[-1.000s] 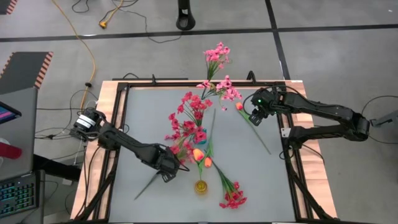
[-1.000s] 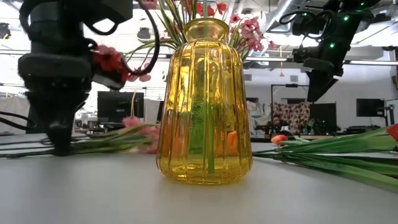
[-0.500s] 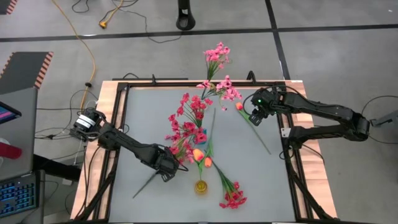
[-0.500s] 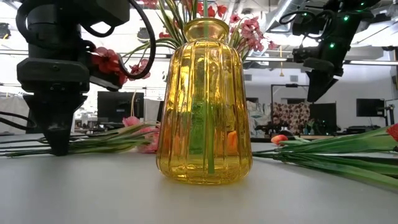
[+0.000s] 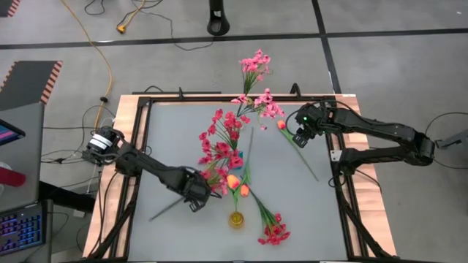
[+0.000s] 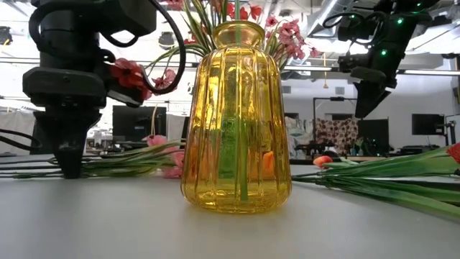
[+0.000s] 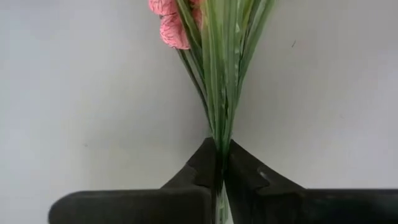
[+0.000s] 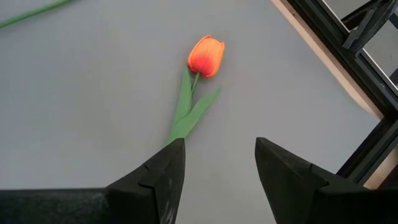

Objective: Sort flowers into vase by color
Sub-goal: Put the pink flowers into the transparent vase

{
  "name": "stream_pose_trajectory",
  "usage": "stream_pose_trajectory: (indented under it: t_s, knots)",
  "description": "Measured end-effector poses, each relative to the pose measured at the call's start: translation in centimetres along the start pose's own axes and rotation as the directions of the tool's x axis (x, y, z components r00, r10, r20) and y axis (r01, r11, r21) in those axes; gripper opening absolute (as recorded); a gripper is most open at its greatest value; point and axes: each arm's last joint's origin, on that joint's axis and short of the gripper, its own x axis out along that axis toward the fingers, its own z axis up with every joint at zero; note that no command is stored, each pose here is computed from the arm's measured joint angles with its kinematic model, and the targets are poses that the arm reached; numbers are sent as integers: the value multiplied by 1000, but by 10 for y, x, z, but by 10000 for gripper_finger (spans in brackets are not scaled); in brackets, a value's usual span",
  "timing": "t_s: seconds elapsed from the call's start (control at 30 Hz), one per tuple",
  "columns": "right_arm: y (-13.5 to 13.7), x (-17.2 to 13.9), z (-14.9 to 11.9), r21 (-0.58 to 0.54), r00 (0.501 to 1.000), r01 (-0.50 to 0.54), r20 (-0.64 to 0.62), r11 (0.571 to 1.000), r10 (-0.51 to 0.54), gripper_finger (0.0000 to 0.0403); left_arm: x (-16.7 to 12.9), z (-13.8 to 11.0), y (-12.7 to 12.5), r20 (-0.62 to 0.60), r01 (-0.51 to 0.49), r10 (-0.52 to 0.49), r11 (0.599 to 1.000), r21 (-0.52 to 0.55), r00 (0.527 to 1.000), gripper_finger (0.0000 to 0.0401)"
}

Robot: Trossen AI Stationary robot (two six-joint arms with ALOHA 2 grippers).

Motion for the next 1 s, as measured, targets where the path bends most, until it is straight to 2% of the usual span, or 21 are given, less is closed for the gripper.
stream_pose_trajectory:
  t_s: [0.1, 0.27, 0.57, 0.8, 1.0]
  knots:
    - [0, 0, 0, 0, 1000, 0, 0, 1000, 0, 221, -4, -1, 6, -14, -29, 29, 1000, 4, 999, 2]
    - [0, 0, 0, 0, 1000, 0, 0, 1000, 0, 221, -27, -4, 18, 33, -57, 57, 998, -1, 998, 1]
    - [0, 0, 0, -1, 1000, 0, 0, 1000, 0, 221, -80, -13, 42, 176, 2, -3, 1000, 2, 984, 0]
    - [0, 0, 0, -1, 1000, 0, 0, 1000, 0, 221, -107, -19, 77, 217, -36, 57, 994, -99, 974, 0]
    - [0, 0, 0, 0, 1000, 0, 0, 1000, 0, 221, -131, -17, 110, 332, -14, 82, 979, -202, 940, 0]
